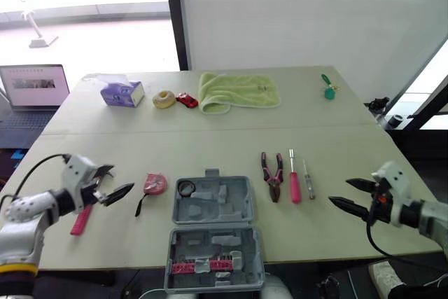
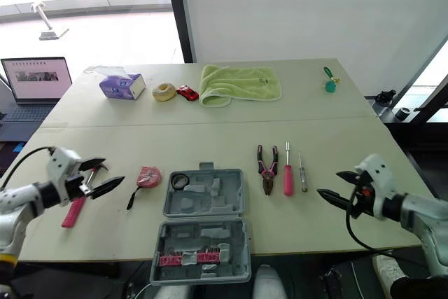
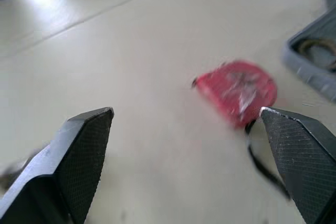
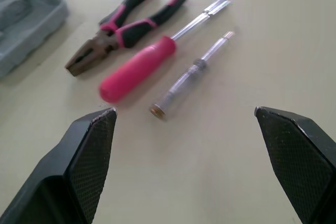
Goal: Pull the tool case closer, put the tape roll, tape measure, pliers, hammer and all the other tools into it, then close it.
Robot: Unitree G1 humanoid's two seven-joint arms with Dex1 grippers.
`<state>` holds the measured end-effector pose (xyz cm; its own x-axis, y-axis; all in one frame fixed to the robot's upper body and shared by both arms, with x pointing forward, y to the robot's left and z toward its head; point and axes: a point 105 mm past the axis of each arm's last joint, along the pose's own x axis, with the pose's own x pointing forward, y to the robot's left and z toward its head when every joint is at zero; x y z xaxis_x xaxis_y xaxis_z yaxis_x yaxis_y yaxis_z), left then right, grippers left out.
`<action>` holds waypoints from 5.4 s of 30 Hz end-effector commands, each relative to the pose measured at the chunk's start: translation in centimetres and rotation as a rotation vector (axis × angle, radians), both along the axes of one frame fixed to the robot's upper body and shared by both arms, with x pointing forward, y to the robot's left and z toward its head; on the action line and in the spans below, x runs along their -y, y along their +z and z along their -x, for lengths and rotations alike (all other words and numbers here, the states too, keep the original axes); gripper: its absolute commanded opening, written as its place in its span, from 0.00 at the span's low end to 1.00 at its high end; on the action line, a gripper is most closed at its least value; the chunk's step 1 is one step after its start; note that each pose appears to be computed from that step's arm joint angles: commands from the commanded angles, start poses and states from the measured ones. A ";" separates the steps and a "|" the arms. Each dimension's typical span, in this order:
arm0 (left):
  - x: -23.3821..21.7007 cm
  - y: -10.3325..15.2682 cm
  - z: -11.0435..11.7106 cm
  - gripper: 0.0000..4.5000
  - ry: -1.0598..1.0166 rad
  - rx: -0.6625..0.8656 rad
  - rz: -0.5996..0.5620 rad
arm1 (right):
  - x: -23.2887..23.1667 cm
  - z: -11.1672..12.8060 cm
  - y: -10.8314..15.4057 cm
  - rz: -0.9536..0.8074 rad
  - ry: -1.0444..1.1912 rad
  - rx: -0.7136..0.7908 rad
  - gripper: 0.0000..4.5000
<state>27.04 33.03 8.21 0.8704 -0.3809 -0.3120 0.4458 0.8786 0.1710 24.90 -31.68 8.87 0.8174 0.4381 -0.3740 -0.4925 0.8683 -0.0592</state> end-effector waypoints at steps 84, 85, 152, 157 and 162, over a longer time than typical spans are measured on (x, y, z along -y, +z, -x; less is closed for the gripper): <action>13.0 -8.3 0.0 0.01 0.256 -0.010 0.170 | -18.0 -2.1 10.4 0.220 0.873 -0.182 1.00; 12.8 -8.3 0.7 0.01 0.261 -0.017 0.173 | -18.1 -2.1 10.3 0.219 0.878 -0.183 1.00; 7.8 -5.9 4.4 0.99 -0.653 -0.130 -0.145 | -19.2 -2.3 8.3 0.208 0.810 -0.120 1.00; 7.6 -6.3 4.2 0.99 -0.645 -0.141 -0.149 | -19.2 -2.2 8.7 0.204 0.808 -0.112 1.00; 6.9 -6.5 5.3 0.99 -0.634 -0.169 -0.134 | -19.0 -2.3 8.5 0.210 0.809 -0.119 1.00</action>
